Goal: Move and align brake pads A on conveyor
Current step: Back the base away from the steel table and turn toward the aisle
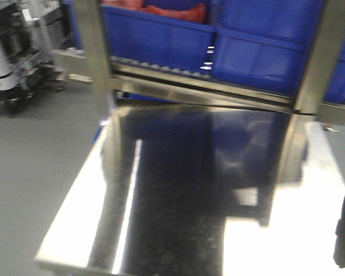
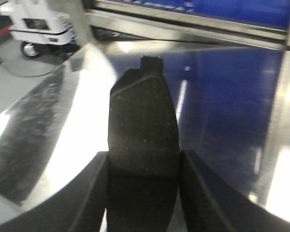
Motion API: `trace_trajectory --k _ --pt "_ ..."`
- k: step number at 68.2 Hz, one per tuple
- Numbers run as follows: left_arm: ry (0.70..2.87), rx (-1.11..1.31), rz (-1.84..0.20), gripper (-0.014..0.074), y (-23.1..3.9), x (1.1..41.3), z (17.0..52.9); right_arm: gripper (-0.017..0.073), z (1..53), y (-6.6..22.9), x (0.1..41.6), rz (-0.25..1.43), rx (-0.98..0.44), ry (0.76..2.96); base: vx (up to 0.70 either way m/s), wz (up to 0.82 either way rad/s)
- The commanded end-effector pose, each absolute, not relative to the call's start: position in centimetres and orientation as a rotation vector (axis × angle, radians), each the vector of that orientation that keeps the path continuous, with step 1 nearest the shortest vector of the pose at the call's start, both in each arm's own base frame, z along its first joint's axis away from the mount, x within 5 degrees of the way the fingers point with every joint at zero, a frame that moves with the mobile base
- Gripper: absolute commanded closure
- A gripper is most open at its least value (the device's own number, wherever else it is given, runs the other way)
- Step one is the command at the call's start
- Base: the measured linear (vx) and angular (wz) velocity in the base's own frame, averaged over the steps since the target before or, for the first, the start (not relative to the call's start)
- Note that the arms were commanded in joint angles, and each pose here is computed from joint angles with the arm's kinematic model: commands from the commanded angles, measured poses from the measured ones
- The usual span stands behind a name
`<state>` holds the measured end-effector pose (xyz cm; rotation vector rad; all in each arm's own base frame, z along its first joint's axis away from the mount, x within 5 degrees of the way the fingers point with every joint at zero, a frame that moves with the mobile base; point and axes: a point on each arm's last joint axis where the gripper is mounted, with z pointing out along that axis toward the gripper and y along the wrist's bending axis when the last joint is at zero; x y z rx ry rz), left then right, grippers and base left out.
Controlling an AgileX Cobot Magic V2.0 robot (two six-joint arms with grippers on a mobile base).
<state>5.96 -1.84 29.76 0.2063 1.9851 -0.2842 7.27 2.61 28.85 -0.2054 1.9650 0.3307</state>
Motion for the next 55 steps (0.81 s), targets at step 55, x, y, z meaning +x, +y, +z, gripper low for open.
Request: trace_trajectory --k 55 --pt "1.875 0.2 -0.317 0.06 -2.03 6.18 31.4 0.0564 30.63 2.77 7.48 0.345 -0.219 1.843 -0.2 0.79"
